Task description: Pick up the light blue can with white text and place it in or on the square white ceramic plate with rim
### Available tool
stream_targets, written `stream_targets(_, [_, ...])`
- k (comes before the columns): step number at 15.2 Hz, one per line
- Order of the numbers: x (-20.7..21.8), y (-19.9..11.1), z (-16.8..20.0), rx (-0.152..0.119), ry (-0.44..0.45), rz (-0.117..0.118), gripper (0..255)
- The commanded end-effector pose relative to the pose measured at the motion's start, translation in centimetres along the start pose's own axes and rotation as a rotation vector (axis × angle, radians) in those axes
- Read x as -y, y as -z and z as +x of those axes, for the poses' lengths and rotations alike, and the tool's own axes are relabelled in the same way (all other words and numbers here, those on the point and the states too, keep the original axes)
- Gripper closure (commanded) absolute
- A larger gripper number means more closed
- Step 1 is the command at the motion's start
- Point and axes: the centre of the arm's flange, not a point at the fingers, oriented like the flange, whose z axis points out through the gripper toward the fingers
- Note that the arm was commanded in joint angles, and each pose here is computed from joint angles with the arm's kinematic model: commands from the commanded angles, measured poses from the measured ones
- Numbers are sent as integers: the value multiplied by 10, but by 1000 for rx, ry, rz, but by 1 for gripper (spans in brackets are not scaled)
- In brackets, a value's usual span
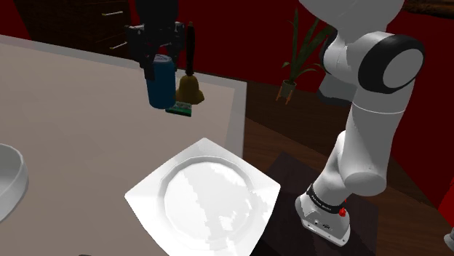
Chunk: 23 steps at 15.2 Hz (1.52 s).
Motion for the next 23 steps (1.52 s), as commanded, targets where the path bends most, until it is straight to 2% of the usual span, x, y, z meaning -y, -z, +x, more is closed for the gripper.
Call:
stream_targets(1, [-1,11,-1,0,0,0,255])
stream_targets(2, [-1,13,-1,0,0,0,255])
stream_targets(20, [116,43,-206,0,0,0,255])
stream_targets(23, [120,33,-214,0,0,0,255])
